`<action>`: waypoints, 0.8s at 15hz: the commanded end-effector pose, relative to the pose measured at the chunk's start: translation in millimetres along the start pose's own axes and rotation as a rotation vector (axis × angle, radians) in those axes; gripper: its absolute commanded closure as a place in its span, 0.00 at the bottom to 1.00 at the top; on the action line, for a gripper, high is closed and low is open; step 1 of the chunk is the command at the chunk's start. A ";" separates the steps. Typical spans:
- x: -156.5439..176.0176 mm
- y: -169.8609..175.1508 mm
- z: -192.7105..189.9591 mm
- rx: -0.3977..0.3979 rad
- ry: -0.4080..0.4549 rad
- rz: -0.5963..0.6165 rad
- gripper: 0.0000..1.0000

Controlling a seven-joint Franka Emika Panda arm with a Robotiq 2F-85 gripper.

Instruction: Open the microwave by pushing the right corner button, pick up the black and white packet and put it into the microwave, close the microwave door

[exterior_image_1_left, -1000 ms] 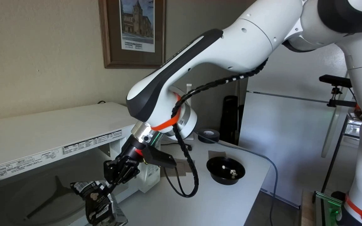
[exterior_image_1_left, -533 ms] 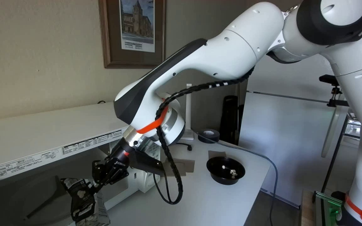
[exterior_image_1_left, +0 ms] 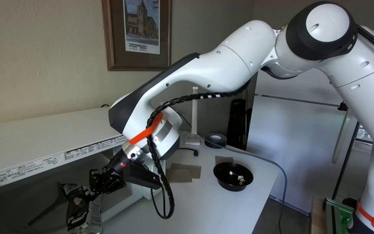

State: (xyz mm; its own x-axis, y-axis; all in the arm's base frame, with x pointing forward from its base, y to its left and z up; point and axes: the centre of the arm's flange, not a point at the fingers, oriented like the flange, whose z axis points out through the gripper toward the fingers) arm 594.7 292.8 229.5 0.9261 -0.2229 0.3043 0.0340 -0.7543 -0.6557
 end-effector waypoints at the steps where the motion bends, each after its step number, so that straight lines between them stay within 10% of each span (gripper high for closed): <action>1: -2.7 9.3 18.0 0.033 0.073 0.004 1.00; 12: -4.8 1.1 40.5 0.010 0.178 0.130 1.00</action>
State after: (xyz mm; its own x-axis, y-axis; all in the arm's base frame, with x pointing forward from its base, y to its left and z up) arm 606.7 316.0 219.4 0.8631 -0.3852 0.3266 -0.0659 -0.7271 -0.6833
